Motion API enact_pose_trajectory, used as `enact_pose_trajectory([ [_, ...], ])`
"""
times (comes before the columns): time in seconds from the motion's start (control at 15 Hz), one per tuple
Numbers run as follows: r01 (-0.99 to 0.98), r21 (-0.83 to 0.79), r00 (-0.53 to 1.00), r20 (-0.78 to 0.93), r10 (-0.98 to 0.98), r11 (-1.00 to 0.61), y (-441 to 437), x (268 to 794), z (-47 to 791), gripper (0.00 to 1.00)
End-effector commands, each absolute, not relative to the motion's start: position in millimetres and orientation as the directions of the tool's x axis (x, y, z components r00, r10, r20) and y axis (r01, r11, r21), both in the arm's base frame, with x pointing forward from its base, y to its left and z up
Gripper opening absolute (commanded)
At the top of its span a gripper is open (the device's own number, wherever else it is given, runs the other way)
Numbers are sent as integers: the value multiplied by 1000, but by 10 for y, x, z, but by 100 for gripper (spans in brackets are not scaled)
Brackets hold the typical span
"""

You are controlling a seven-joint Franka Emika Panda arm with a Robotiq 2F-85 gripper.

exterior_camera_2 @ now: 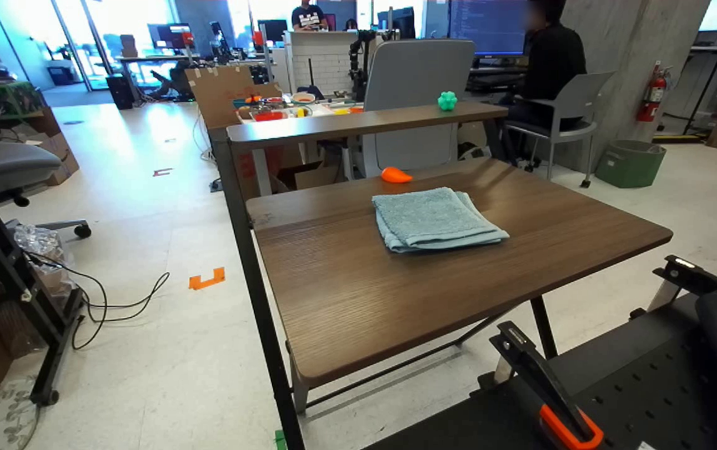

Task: Wipe the table with the cloth

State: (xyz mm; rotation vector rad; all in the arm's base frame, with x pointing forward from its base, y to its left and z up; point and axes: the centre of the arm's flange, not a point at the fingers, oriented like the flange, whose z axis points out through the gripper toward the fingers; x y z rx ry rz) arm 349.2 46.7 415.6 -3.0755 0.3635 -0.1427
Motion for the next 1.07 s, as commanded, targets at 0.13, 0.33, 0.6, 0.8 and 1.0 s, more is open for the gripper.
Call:
enact_pose_trajectory([
  [0.13,-176,-14,981,83,-177,-984,809,4177,4074,100],
  [0.33,-256,-56,965,48,-259,-965,634,4682,3996,100],
  [0.6,-378,-68,926,-6,-378,-923,239,5265,3871,100],
  [0.8,-367,-77,930,-3,-367,-927,152,5090,3764,100],
  [1.0,-373,-76,928,-16,-373,-925,123,5220,3683,100],
])
